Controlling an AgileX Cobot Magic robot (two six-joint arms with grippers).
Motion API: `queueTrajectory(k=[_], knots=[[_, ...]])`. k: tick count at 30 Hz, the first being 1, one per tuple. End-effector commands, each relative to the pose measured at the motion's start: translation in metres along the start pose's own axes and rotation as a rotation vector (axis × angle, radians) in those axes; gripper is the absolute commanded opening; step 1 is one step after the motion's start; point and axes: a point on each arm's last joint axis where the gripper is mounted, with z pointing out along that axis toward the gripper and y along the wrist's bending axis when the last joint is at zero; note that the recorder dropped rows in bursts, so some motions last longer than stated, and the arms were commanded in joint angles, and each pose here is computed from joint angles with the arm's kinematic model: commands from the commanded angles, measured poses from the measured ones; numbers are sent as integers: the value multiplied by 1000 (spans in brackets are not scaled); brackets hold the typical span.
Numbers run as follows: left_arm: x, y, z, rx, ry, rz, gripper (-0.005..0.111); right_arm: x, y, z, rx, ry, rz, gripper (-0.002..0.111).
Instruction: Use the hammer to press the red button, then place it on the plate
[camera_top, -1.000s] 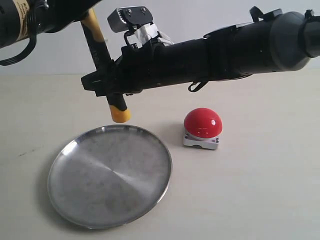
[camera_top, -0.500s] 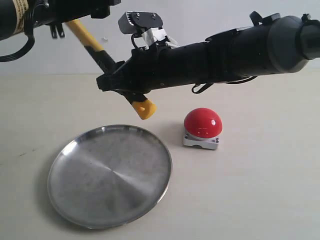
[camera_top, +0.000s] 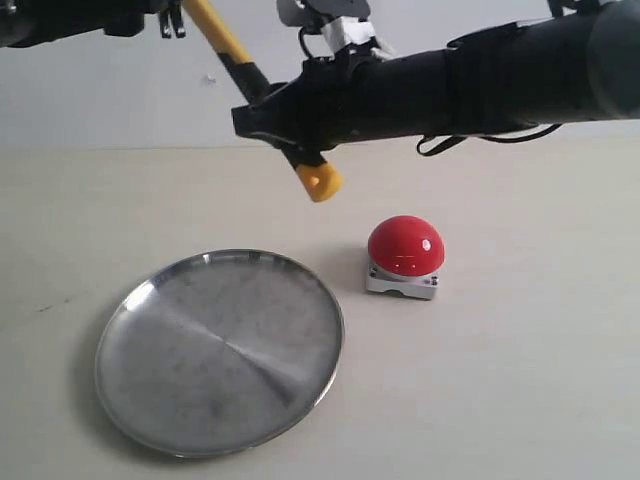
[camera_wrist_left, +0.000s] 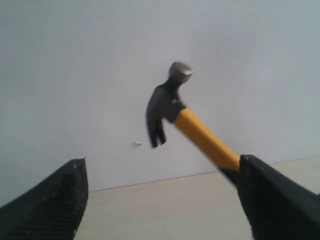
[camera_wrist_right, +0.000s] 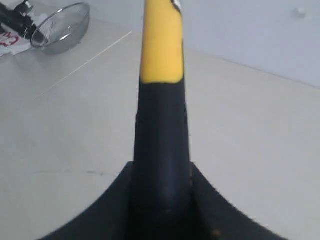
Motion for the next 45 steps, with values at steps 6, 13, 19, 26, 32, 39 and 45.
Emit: queueTrajectory(k=[6, 13, 19, 26, 32, 39, 45], knots=[[34, 45, 18, 50, 115, -197, 78, -42, 22, -49, -21, -128, -3, 0], [54, 25, 27, 499, 306, -135, 78, -38, 30, -68, 9, 10, -71, 0], [55, 23, 37, 787, 201, -184, 78, -37, 31, -68, -3, 26, -37, 0], [63, 78, 53, 964, 22, -354, 78, -46, 37, -80, 10, -14, -104, 0], [92, 86, 78, 917, 50, -400, 63, -48, 50, -87, -82, -15, -124, 0], [88, 88, 86, 864, 11, -570, 14, -48, 54, -87, -135, -9, -116, 0], [84, 92, 89, 833, -20, -648, 0, -49, 55, -87, -136, -25, -91, 0]])
